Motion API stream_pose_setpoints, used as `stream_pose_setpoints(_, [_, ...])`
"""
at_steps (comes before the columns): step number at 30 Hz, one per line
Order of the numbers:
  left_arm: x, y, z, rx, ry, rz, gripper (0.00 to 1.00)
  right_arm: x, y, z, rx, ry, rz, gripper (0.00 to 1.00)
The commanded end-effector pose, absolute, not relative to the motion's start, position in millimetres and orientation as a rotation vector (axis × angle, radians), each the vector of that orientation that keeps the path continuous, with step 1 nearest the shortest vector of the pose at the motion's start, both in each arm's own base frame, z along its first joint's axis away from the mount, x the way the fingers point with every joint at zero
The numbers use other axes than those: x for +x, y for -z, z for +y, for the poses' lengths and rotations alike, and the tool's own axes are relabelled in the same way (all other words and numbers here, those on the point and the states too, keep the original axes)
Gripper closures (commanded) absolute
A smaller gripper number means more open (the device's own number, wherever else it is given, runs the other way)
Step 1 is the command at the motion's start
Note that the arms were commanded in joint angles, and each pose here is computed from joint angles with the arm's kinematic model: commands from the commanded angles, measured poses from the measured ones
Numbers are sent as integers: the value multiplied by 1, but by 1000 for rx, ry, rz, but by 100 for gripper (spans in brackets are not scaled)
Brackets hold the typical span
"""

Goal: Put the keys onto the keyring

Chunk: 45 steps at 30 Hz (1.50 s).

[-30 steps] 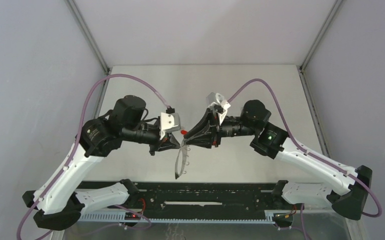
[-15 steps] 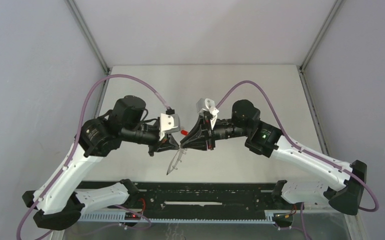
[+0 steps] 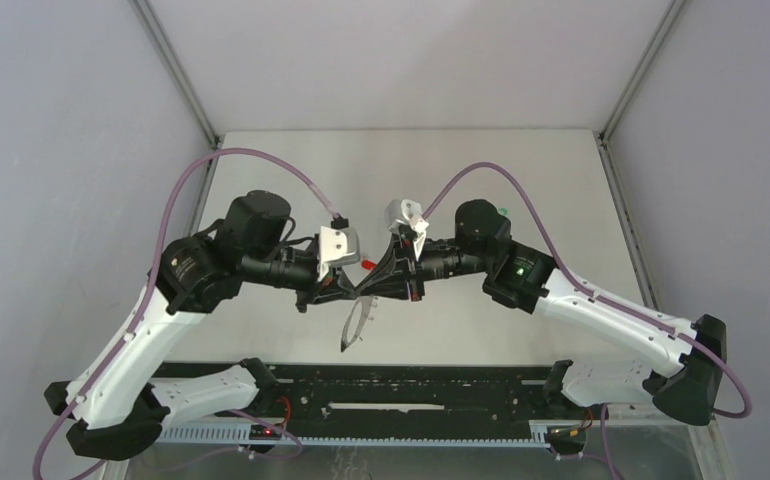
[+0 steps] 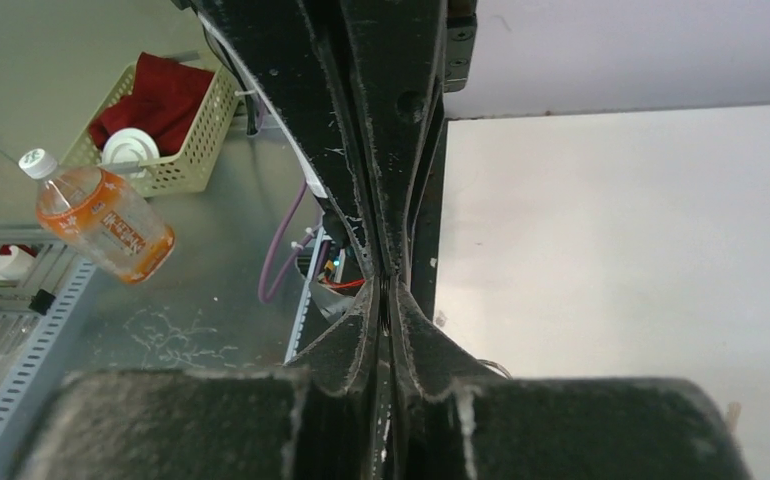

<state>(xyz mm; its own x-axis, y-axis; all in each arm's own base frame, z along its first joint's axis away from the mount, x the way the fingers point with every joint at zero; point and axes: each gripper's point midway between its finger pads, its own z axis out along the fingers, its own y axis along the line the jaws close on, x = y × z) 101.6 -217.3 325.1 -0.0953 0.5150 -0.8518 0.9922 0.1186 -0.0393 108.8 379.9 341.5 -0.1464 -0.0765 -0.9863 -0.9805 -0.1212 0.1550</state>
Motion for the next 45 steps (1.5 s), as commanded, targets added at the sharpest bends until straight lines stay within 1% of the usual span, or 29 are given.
stream_pose_setpoints(1, [97, -350, -219, 1479, 885, 1593, 100, 108, -365, 382, -1268, -1373, 1233, 96])
stream_pose_setpoints(2, [96, -350, -219, 1479, 886, 1592, 100, 108, -367, 382, -1265, -1376, 1229, 100])
stream_pose_setpoints(7, [97, -348, -220, 1477, 891, 1601, 100, 104, -372, 384, -1252, -1381, 1204, 100])
stream_pose_setpoints(8, [97, -348, -220, 1471, 889, 1608, 96, 104, -373, 383, -1241, -1384, 1201, 100])
stream_pose_setpoints(9, [98, -347, -220, 1469, 885, 1617, 87, 104, -376, 382, -1219, -1385, 1176, 100])
stream_pose_setpoints(11, [97, -345, -218, 1478, 884, 1626, 76, 103, -381, 376, -1168, -1397, 1137, 100])
stream_pose_setpoints(14, [93, -342, -213, 1494, 879, 1626, 68, 101, -394, 363, -1067, -1423, 1056, 100])
stream_pose_setpoints(16, [91, -338, -211, 1501, 876, 1629, 64, 98, -405, 351, -998, -1442, 982, 100])
stream_pose_setpoints(21, [96, -341, -219, 1435, 907, 1619, 65, 90, -414, 339, -899, -1531, 899, 100])
stream_pose_setpoints(24, [90, -352, -233, 1386, 1020, 1573, 66, 90, -417, 337, -850, -1550, 873, 100])
stream_pose_setpoints(29, [80, -368, -243, 1323, 1155, 1519, 64, 94, -423, 335, -790, -1545, 844, 100])
stream_pose_setpoints(39, [92, -392, -239, 1135, 1108, 1420, 61, 92, -431, 334, -726, -1646, 764, 100])
stream_pose_setpoints(45, [92, -400, -240, 1077, 1150, 1434, 61, 89, -437, 332, -671, -1745, 711, 100])
